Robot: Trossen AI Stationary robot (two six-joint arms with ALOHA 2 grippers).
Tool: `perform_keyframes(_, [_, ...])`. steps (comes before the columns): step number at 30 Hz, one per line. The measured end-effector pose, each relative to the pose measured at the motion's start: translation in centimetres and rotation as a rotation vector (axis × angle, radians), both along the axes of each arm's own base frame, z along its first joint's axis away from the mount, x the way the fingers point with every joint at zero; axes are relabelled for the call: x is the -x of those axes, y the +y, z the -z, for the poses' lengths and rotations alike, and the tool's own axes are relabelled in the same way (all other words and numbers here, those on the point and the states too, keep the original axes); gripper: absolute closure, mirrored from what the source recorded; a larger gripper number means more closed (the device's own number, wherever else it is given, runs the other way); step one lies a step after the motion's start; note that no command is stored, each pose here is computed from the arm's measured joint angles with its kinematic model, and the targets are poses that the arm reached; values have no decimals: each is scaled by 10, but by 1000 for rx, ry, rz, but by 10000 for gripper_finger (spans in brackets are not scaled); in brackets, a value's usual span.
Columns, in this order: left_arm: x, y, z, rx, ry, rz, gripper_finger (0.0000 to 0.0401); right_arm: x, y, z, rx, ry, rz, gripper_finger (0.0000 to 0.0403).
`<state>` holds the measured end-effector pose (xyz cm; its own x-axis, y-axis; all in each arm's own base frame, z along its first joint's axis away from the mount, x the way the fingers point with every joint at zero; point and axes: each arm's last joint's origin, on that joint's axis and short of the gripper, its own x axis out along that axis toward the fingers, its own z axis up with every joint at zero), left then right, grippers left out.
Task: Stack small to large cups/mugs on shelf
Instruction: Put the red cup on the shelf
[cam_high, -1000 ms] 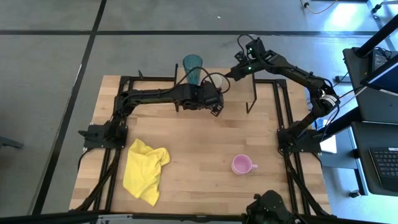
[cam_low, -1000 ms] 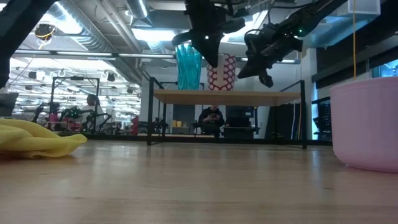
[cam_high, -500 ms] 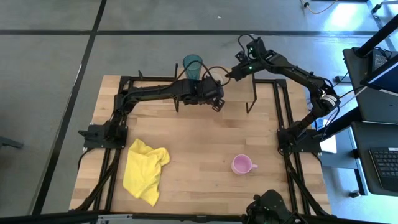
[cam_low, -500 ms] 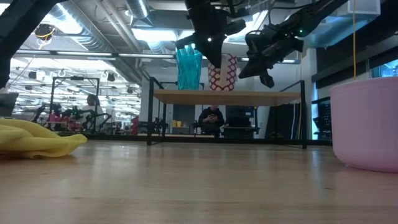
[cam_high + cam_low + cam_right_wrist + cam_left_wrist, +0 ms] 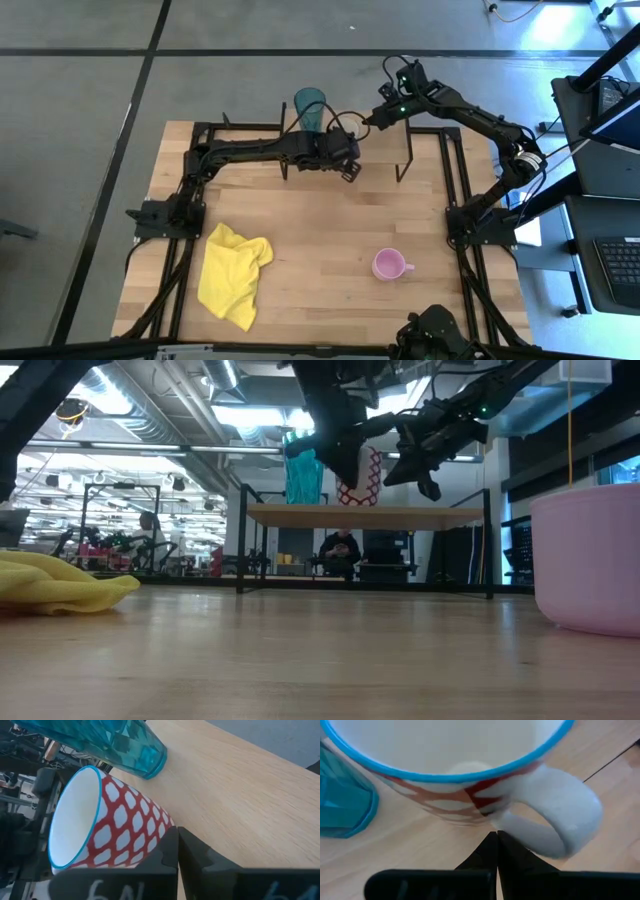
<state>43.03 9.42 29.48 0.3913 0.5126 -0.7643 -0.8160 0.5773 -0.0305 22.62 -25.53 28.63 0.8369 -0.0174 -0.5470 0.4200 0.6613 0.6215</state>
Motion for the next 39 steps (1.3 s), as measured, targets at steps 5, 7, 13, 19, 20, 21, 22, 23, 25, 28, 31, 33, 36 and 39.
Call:
perform_keyframes(5, [0,0,-1,-24,-2,-14,401,0,0,0,0,0,0,398])
perform_keyframes(7, [0,1,-1,-31,-2,-17,401,0,0,0,0,0,0,398])
perform_keyframes(13, [0,2,-1,-33,-2,-19,401,0,0,0,-2,1,0,398])
perform_keyframes(19, [1,5,-2,-42,-1,-31,401,0,0,1,-7,6,0,398])
perform_keyframes(20, [1,6,-2,-41,-1,-34,401,0,1,1,-8,6,0,398])
perform_keyframes(21, [1,6,-2,-41,-3,-38,401,0,1,1,-8,7,0,398])
perform_keyframes(22, [1,7,-2,-41,-5,-43,401,0,1,1,-8,7,0,398])
perform_keyframes(23, [2,8,-2,-39,-8,-49,401,0,1,1,-9,7,0,398])
perform_keyframes(25, [2,8,-2,-38,-8,-51,401,1,1,1,-13,11,0,398])
perform_keyframes(28, [2,8,-2,-38,-8,-51,401,1,1,1,-14,13,-1,398])
perform_keyframes(31, [2,8,-2,-39,-8,-52,401,1,1,1,-14,13,-1,398])
perform_keyframes(33, [2,8,-2,-39,-8,-53,401,1,1,1,-15,13,-1,398])
perform_keyframes(36, [2,9,-2,-49,-7,-61,401,1,1,1,-16,14,-1,398])
perform_keyframes(39, [3,13,-2,-51,-8,-70,401,1,1,1,-16,14,-1,398])
